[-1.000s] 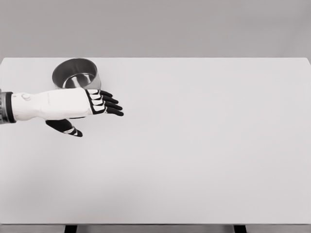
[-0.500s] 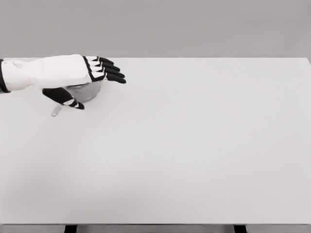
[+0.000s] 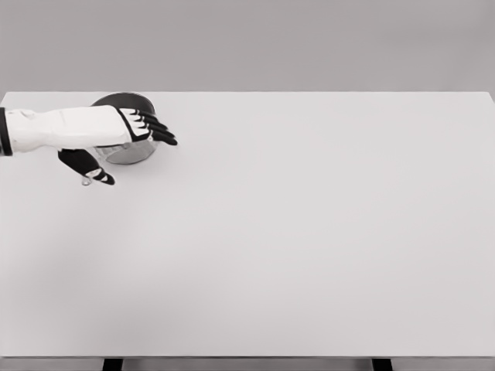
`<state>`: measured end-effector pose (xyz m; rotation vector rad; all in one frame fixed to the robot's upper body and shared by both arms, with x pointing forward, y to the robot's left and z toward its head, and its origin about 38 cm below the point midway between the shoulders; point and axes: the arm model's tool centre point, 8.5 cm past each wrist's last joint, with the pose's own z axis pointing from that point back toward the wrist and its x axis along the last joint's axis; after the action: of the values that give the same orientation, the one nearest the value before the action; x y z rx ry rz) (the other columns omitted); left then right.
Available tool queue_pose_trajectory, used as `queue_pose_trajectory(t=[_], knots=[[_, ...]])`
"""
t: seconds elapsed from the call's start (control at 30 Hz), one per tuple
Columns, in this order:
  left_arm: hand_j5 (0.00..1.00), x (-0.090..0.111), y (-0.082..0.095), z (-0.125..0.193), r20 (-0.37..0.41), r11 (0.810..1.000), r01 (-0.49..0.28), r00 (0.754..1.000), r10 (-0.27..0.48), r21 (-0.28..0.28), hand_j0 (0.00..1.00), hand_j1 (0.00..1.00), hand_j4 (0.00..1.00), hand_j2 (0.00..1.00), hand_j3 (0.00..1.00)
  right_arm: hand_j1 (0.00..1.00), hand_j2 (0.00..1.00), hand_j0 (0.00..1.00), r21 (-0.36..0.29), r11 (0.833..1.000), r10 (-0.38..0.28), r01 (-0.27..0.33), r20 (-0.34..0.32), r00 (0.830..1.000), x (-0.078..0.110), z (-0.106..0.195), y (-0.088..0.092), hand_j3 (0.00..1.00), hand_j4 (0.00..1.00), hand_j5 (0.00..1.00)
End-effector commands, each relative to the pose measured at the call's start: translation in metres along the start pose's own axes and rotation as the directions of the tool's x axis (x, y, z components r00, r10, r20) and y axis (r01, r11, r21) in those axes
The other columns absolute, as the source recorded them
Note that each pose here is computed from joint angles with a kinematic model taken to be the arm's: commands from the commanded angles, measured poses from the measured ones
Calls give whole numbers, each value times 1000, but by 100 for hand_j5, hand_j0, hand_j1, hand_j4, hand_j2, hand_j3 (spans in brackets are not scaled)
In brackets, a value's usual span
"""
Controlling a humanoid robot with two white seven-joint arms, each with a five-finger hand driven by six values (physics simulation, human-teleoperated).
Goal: Rotate pot handle
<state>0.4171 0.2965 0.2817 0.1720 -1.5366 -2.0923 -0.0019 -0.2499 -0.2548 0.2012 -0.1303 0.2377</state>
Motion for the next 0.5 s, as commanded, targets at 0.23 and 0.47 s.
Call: queue_pose_trajectory(t=[0.23, 0.47], knots=[[100, -8, 7, 7, -24, 999, -16, 1000, 17, 43, 100, 100, 100, 100, 100, 100, 100, 100, 0, 1000, 0, 0, 0, 1000, 0, 0, 0, 100, 100, 100], [100, -11, 8, -2, -48, 998, 53, 998, -51, 44, 100, 100, 100, 100, 100, 100, 100, 100, 0, 1000, 0, 0, 0, 1000, 0, 0, 0, 100, 100, 100]])
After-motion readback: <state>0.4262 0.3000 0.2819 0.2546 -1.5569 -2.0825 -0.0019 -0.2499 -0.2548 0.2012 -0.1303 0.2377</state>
